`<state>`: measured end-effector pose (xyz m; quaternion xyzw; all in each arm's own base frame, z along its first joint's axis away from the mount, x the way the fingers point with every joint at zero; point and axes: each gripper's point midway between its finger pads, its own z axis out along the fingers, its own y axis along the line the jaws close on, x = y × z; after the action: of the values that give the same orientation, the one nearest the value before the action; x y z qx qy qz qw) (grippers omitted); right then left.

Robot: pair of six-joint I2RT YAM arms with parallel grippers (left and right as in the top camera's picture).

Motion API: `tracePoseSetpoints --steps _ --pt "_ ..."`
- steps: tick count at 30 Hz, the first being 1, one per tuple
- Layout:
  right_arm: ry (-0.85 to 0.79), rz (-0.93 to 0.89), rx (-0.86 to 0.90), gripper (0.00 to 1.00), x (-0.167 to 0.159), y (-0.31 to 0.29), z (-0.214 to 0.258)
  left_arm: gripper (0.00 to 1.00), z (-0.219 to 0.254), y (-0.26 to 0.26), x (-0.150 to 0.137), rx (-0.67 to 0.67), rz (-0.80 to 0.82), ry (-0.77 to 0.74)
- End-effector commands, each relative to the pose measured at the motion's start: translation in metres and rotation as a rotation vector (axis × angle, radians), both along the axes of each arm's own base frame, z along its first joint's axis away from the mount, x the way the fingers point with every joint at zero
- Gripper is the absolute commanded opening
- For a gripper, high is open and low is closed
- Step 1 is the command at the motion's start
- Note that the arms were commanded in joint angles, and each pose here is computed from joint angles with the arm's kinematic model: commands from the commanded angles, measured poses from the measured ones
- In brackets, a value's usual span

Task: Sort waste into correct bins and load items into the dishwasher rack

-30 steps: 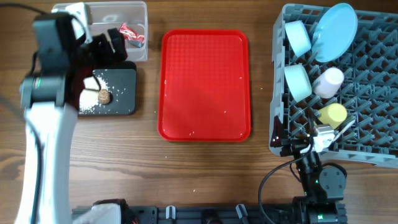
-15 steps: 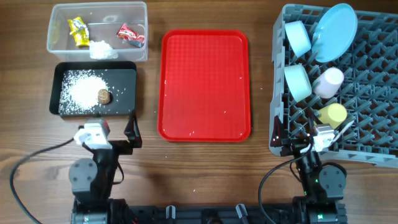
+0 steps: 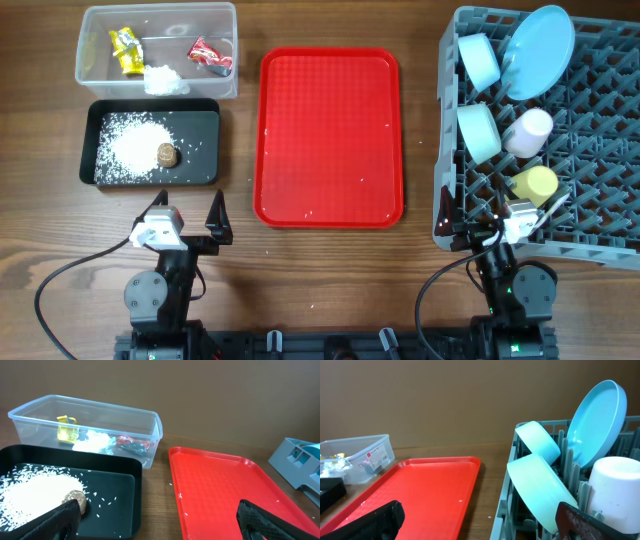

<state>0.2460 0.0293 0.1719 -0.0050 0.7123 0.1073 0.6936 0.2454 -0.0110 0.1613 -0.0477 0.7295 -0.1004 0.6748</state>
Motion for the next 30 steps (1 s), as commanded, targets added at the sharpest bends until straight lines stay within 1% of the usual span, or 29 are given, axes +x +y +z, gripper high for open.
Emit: tracePoseSetpoints --steps 1,4,5,7,9,30 --pt "-0.005 -0.006 -0.013 1.0 0.0 -0.001 0.0 1.0 0.001 0.001 0.0 -0.008 0.004 -0.015" --pt "-0.005 -0.006 -0.013 1.0 0.0 -0.001 0.0 1.0 0.021 0.001 0.001 -0.004 0.006 -0.1" --pt "-0.005 -0.006 -0.013 1.0 0.0 -0.001 0.0 1.0 0.017 0.001 0.001 -0.005 0.008 -0.084" --pt "-0.005 -0.006 -0.013 1.0 0.0 -0.001 0.0 1.0 -0.002 -0.001 0.0 -0.03 -0.004 -0.003" --pt "-0.005 -0.006 -0.013 1.0 0.0 -0.001 0.0 1.0 -0.001 -0.002 0.0 -0.048 -0.01 -0.005" --pt "-0.005 -0.006 -0.013 1.0 0.0 -0.001 0.0 1.0 -0.002 -0.002 0.0 -0.048 -0.01 -0.002"
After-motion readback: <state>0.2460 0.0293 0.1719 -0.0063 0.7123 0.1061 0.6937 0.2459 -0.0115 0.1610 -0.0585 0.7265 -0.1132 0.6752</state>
